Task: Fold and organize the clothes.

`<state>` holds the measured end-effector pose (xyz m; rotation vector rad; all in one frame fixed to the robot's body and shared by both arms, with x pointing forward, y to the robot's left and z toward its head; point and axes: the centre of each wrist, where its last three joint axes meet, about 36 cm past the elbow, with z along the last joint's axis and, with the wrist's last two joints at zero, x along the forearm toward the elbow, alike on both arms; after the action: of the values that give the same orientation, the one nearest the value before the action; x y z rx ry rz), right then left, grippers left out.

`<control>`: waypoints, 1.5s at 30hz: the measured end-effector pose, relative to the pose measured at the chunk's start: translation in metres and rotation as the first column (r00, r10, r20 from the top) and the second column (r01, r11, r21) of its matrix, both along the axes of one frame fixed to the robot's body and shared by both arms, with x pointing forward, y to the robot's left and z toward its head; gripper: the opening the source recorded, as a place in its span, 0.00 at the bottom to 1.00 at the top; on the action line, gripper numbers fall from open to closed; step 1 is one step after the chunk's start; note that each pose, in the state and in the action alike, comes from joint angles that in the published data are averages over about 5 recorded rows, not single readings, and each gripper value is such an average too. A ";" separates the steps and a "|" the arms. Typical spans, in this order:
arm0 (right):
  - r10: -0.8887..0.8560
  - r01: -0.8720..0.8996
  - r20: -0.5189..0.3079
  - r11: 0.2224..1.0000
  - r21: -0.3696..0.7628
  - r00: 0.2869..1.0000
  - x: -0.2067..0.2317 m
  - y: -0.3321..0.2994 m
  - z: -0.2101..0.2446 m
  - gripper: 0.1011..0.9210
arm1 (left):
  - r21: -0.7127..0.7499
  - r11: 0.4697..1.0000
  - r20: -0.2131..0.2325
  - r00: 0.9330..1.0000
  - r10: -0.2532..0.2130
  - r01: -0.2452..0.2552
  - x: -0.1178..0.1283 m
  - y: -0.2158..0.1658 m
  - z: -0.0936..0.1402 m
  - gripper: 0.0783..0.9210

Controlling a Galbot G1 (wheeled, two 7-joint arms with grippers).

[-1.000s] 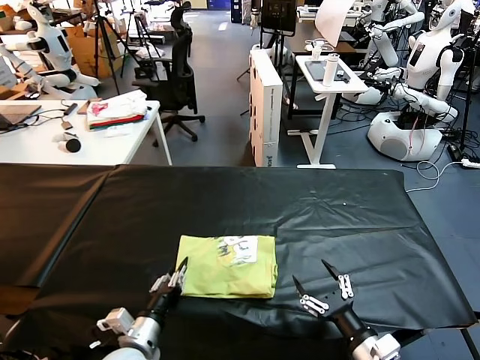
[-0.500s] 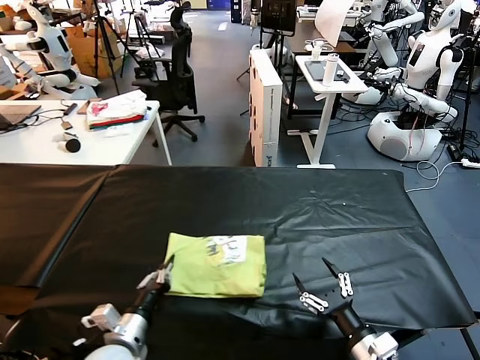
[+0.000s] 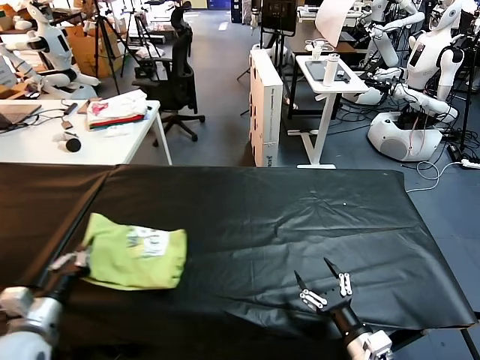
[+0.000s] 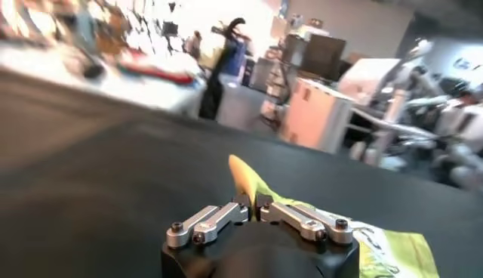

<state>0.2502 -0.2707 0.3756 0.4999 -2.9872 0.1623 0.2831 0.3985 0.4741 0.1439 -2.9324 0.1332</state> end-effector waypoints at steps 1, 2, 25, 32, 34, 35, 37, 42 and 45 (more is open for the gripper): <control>-0.003 0.003 -0.001 1.000 0.000 1.000 -0.001 0.000 0.000 0.98 | -0.002 1.000 0.008 1.000 0.005 -0.005 0.000 0.001 0.007 0.13; -0.006 0.006 -0.002 1.000 -0.001 1.000 -0.001 0.000 0.000 0.98 | -0.010 1.000 0.016 1.000 0.007 -0.007 0.000 -0.001 0.014 0.13; -0.068 0.075 -0.101 0.995 0.064 0.993 -0.013 0.015 0.012 0.98 | -0.615 0.725 0.006 0.921 -0.390 0.311 0.040 -0.233 -0.038 0.22; -0.050 0.082 -0.190 0.983 0.166 0.980 0.002 0.019 0.016 0.98 | -0.640 0.688 -0.020 0.888 -0.460 0.342 0.030 -0.257 -0.048 0.73; -0.051 0.095 -0.221 0.976 0.197 0.974 0.007 0.021 0.017 0.98 | -0.635 0.689 -0.018 0.886 -0.464 0.348 0.028 -0.259 -0.048 0.85; -0.050 0.102 -0.238 0.972 0.213 0.970 0.010 0.023 0.018 0.98 | -0.630 0.694 -0.017 0.887 -0.462 0.349 0.027 -0.259 -0.047 0.91; -0.039 0.109 -0.273 0.963 0.246 0.961 0.017 0.026 0.019 0.98 | -0.616 0.706 -0.013 0.892 -0.452 0.349 0.027 -0.256 -0.046 0.96; 0.023 0.096 -0.345 0.941 0.325 0.938 0.042 0.034 0.021 0.98 | -0.584 0.743 -0.010 0.913 -0.409 0.326 0.028 -0.239 -0.044 0.98; 0.059 0.079 -0.358 0.930 0.358 0.932 0.061 0.042 0.020 0.98 | -0.559 0.772 -0.015 0.927 -0.374 0.302 0.028 -0.225 -0.044 0.98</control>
<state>0.3111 -0.2291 0.3957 0.4841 -2.6500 -0.4542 0.3109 0.1734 0.4301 -0.4497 -2.6062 0.8613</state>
